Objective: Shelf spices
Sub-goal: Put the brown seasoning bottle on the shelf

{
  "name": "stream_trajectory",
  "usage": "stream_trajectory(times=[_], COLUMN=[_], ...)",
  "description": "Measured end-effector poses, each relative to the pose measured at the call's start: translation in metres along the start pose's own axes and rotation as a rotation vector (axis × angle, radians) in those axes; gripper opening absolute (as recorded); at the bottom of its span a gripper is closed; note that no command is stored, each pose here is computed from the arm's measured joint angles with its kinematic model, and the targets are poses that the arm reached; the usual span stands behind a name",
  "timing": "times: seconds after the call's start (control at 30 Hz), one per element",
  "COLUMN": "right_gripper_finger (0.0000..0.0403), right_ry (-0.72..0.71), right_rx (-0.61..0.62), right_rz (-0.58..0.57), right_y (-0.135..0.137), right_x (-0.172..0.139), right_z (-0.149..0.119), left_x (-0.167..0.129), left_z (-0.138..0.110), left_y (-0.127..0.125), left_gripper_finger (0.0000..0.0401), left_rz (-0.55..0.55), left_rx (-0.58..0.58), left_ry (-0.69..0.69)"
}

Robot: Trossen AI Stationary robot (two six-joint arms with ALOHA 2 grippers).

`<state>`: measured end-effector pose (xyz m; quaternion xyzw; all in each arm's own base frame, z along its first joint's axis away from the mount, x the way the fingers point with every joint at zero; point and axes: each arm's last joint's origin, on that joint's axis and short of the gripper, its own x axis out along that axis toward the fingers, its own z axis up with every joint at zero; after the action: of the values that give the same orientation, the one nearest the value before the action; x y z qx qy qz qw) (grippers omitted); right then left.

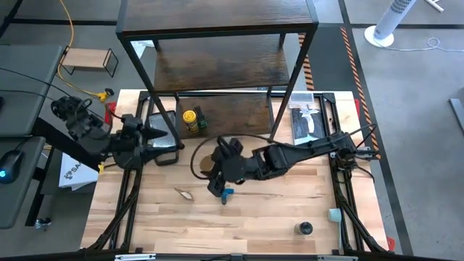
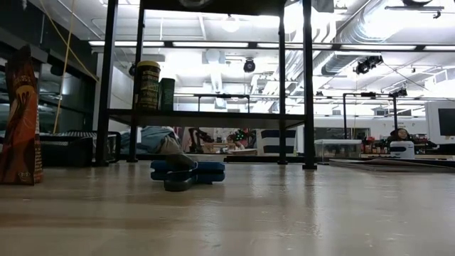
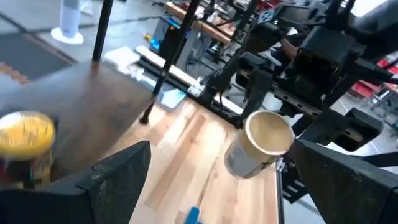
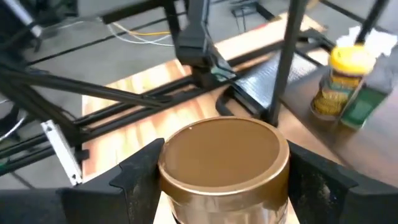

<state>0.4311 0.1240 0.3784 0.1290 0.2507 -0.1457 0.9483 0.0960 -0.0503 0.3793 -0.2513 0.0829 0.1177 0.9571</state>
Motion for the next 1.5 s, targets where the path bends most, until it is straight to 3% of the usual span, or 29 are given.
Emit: stream_trajectory(times=[0.17,0.3,0.53,0.73,0.9,1.1,1.3,1.5], right_gripper_finger=[0.0269,0.0269,0.0268,0.0268,0.0268,0.0268,0.0268,0.0268], right_ry=[-0.007,-0.101,-0.324,-0.414,-0.555,-0.572,-0.533,-0.519], right_rx=[0.109,0.216,0.315,0.354,0.383,0.282,0.229,0.19], right_rz=[-0.008,-0.033,-0.412,-0.547,-0.587,-0.661,-0.57,-0.539], right_y=[0.01,0.009,-0.046,-0.077,-0.095,-0.125,-0.153,-0.163], right_x=[0.025,0.048,0.078,0.094,0.103,0.111,0.12,0.122], right_z=[-0.038,-0.064,-0.073,-0.081,-0.077,-0.061,-0.048,-0.043], left_x=[-0.003,-0.003,-0.004,-0.007,-0.011,-0.015,-0.016,-0.016], left_z=[-0.023,-0.032,-0.032,-0.031,-0.028,-0.024,-0.023,-0.023], left_y=[0.014,0.017,0.019,0.021,0.025,0.028,0.029,0.028], left_gripper_finger=[0.0385,0.0385,0.0385,0.0385,0.0385,0.0385,0.0385,0.0385], left_rz=[0.001,0.002,-0.004,-0.048,-0.082,-0.104,-0.115,-0.116], left_rx=[-0.089,-0.115,-0.12,-0.127,-0.143,-0.142,-0.112,-0.109], left_ry=[0.018,0.023,0.026,0.07,0.082,0.066,0.061,0.063])
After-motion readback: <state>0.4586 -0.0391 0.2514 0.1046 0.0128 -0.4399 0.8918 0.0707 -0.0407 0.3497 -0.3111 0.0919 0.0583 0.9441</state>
